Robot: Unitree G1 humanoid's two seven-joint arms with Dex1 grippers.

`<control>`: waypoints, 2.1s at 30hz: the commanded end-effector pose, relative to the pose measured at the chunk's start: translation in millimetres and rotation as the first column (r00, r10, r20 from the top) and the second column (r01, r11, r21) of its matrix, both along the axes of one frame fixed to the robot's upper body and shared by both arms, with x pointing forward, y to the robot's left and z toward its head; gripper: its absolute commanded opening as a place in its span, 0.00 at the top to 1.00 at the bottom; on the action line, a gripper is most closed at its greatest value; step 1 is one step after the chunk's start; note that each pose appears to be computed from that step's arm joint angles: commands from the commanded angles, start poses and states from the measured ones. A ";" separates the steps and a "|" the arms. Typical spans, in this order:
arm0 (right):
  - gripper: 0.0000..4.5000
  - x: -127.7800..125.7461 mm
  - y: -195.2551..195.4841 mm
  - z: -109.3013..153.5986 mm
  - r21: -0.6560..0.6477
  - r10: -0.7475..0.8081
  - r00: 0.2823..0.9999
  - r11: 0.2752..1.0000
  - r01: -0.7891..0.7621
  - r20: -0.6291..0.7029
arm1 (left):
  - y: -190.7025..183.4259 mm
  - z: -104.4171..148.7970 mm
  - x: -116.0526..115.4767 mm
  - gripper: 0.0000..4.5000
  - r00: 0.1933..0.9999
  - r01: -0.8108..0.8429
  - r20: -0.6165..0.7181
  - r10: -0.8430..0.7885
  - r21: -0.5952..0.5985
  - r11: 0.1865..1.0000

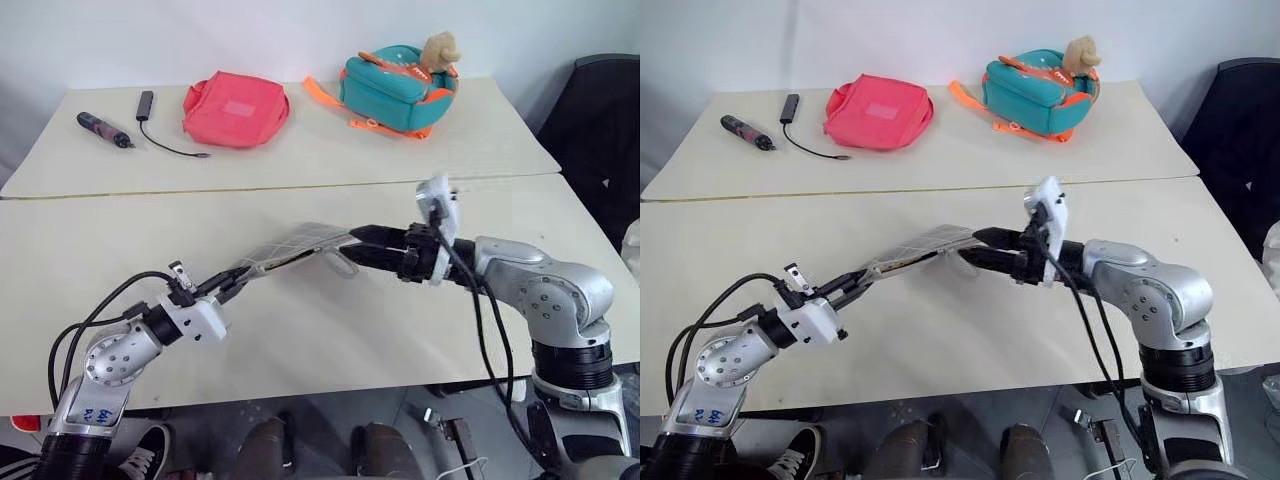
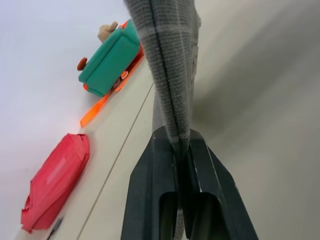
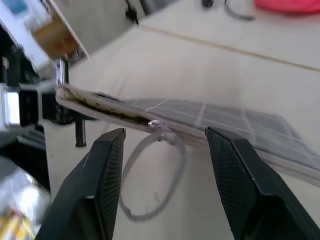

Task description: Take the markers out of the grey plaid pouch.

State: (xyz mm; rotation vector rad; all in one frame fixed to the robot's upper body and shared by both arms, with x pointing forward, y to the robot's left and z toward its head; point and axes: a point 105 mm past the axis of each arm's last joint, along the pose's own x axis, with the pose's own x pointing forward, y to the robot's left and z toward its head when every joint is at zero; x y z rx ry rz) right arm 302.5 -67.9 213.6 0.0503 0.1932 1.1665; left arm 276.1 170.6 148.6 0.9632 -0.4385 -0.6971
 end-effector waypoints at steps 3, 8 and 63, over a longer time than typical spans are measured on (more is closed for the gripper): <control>0.41 -3.2 6.5 -1.6 -0.133 0.004 0.999 0.991 0.003 0.051 | -5.9 -0.5 -2.7 1.00 0.999 0.029 0.030 -0.029 0.026 0.999; 0.41 -9.3 10.0 -7.6 -0.125 0.037 0.999 0.991 -0.038 -0.011 | -7.6 -1.2 -2.6 1.00 0.999 0.029 0.035 -0.030 0.028 0.999; 0.99 -61.8 35.2 -8.8 -0.049 0.301 0.953 0.952 -0.303 -0.039 | -19.4 -5.9 -7.1 1.00 0.997 0.061 0.037 -0.063 0.055 0.997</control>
